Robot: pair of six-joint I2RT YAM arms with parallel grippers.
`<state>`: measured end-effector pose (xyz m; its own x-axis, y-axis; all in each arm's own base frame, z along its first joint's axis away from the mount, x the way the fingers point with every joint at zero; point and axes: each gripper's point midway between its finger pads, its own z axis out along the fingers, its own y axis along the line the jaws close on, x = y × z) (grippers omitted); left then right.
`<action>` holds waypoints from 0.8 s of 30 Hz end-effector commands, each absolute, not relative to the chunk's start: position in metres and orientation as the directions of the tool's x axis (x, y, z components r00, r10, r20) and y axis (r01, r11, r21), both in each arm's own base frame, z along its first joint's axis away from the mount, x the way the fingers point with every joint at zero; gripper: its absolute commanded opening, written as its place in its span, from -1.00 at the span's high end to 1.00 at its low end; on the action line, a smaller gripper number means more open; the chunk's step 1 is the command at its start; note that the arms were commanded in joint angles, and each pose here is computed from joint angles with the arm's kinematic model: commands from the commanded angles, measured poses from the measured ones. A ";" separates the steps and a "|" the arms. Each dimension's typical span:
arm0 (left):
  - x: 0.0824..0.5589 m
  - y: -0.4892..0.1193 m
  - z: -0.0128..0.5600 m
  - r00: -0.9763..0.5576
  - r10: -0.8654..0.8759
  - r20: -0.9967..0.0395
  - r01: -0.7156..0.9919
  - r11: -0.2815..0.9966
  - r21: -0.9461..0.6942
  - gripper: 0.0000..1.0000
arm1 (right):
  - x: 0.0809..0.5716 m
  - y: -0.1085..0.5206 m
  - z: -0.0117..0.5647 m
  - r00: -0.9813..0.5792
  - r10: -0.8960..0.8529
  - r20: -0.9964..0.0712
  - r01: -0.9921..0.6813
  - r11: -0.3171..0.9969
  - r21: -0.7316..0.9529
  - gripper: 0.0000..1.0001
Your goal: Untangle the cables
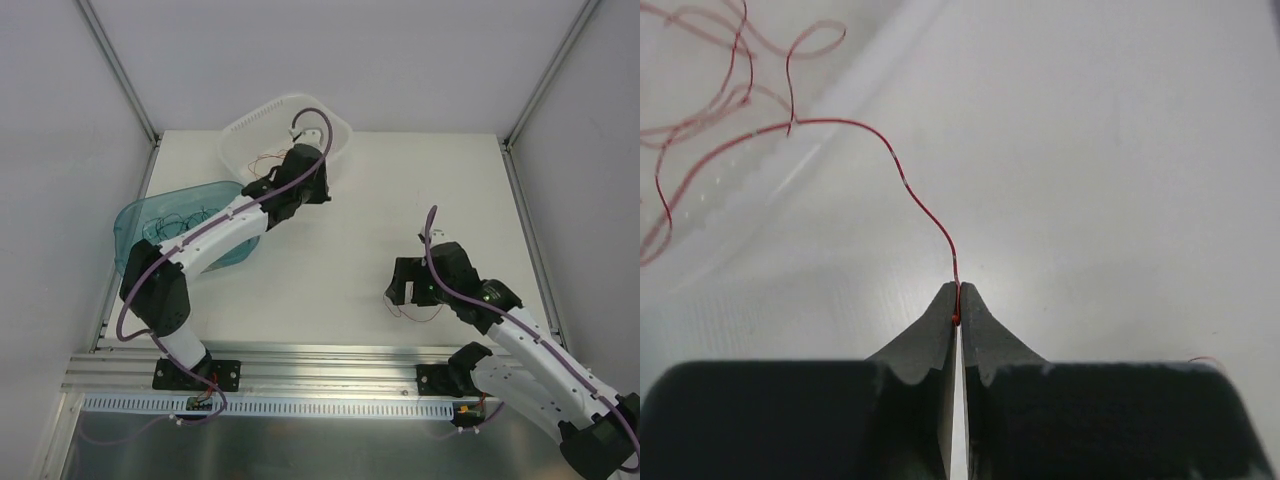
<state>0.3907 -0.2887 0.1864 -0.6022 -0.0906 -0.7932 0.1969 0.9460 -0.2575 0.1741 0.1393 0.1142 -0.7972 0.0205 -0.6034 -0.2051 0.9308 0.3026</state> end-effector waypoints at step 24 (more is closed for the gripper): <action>0.510 -0.204 0.241 -0.682 -0.335 -0.650 0.118 0.827 -0.550 -0.21 | 0.169 0.115 0.127 -0.770 0.008 -0.638 -0.174 0.959 0.223 -0.88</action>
